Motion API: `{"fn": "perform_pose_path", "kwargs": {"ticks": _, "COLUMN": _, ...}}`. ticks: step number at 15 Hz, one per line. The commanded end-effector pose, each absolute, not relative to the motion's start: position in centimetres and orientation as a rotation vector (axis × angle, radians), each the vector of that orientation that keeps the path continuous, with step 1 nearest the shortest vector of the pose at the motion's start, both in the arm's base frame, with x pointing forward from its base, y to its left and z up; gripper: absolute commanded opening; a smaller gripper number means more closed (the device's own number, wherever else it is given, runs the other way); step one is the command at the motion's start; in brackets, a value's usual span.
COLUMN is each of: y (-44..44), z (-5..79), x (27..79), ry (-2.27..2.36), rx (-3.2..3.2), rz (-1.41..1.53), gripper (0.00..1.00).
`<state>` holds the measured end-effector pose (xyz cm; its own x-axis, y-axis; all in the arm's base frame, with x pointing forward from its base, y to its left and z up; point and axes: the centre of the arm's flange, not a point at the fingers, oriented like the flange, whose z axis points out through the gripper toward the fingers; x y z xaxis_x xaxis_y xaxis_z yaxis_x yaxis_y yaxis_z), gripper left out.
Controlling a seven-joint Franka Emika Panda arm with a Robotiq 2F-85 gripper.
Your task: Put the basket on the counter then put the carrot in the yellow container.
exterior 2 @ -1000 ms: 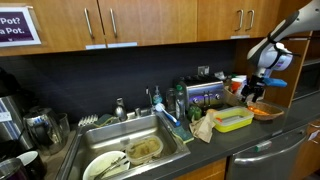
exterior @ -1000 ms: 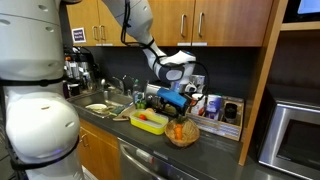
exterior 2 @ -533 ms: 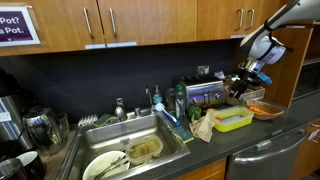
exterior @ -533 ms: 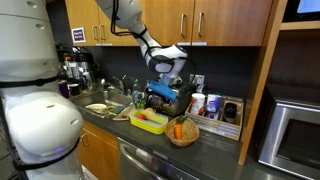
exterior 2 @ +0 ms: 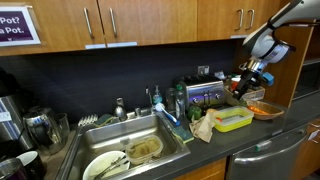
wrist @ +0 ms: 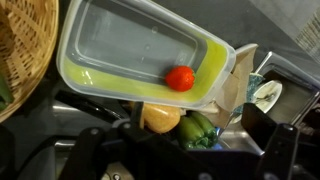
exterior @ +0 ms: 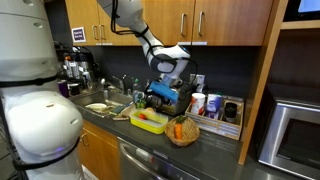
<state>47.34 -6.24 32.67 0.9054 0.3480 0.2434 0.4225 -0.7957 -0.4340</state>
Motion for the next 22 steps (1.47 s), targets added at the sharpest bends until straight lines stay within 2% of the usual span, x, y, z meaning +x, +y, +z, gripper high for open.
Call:
{"fn": "perform_pose_path", "kwargs": {"ticks": 1, "y": -7.5, "z": 32.9, "x": 46.4, "ry": -0.506, "rx": -2.644, "rz": -0.193, "gripper": 1.00}}
{"fn": "perform_pose_path", "kwargs": {"ticks": 16, "y": -15.7, "z": 27.5, "x": 45.5, "ry": -0.161, "rx": -2.909, "rz": -0.068, "gripper": 1.00}}
{"fn": "perform_pose_path", "kwargs": {"ticks": 22, "y": -17.5, "z": 26.3, "x": 45.2, "ry": -0.159, "rx": -2.949, "rz": -0.029, "gripper": 1.00}}
